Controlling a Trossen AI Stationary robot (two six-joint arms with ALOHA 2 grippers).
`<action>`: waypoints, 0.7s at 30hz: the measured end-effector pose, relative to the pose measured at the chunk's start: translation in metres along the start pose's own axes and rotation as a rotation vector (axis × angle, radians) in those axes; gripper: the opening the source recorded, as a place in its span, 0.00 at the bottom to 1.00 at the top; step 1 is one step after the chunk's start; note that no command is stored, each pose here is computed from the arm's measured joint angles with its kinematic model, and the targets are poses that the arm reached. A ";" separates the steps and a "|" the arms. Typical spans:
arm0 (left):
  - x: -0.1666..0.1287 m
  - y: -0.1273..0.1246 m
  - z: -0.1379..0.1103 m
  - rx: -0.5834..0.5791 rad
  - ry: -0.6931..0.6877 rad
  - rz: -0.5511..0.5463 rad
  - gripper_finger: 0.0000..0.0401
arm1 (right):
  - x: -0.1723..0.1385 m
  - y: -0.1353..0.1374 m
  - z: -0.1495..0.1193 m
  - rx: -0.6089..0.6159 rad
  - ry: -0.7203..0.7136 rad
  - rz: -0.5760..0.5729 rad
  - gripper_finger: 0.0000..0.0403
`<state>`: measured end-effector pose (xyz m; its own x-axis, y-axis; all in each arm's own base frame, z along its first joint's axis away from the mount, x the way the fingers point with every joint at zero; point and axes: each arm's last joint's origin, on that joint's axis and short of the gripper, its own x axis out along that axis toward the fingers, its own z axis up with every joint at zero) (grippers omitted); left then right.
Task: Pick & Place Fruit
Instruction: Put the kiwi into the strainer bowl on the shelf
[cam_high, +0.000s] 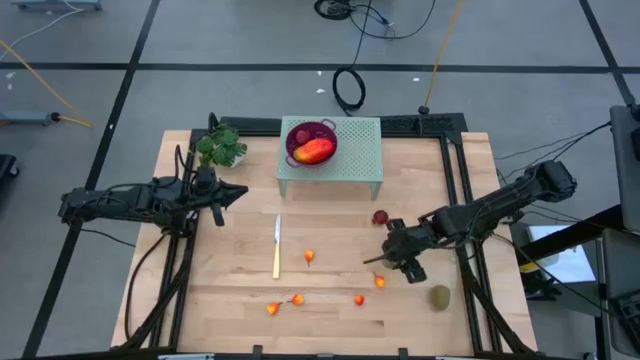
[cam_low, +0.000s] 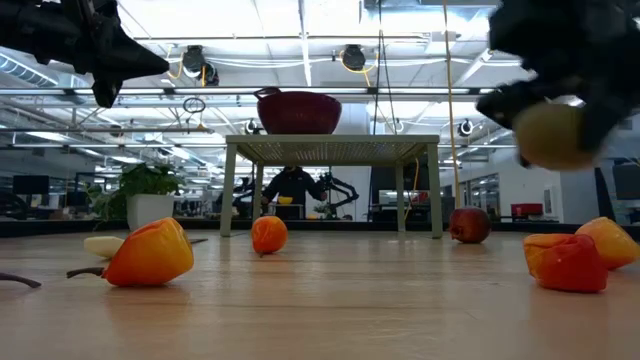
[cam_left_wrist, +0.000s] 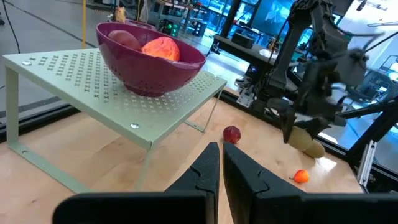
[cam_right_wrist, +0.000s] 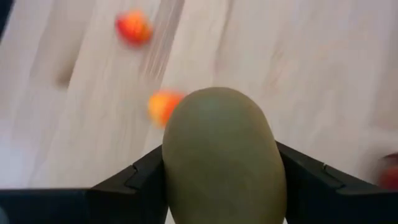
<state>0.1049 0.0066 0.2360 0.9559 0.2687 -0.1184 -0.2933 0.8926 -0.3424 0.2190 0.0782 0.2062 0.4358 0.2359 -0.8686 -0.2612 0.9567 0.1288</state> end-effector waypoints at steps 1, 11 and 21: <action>0.000 0.000 0.000 0.000 0.002 -0.005 0.05 | -0.003 -0.001 0.005 0.009 -0.026 -0.011 0.56; 0.000 -0.001 0.000 0.000 0.011 -0.026 0.05 | -0.024 -0.022 0.054 0.273 -0.466 -0.074 0.56; 0.000 -0.001 0.000 -0.011 0.013 -0.026 0.05 | -0.049 -0.046 0.081 0.419 -0.848 -0.028 0.55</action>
<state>0.1051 0.0057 0.2358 0.9630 0.2407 -0.1212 -0.2685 0.8953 -0.3555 0.2799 0.0363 0.2817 0.9611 0.1002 -0.2575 0.0172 0.9085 0.4176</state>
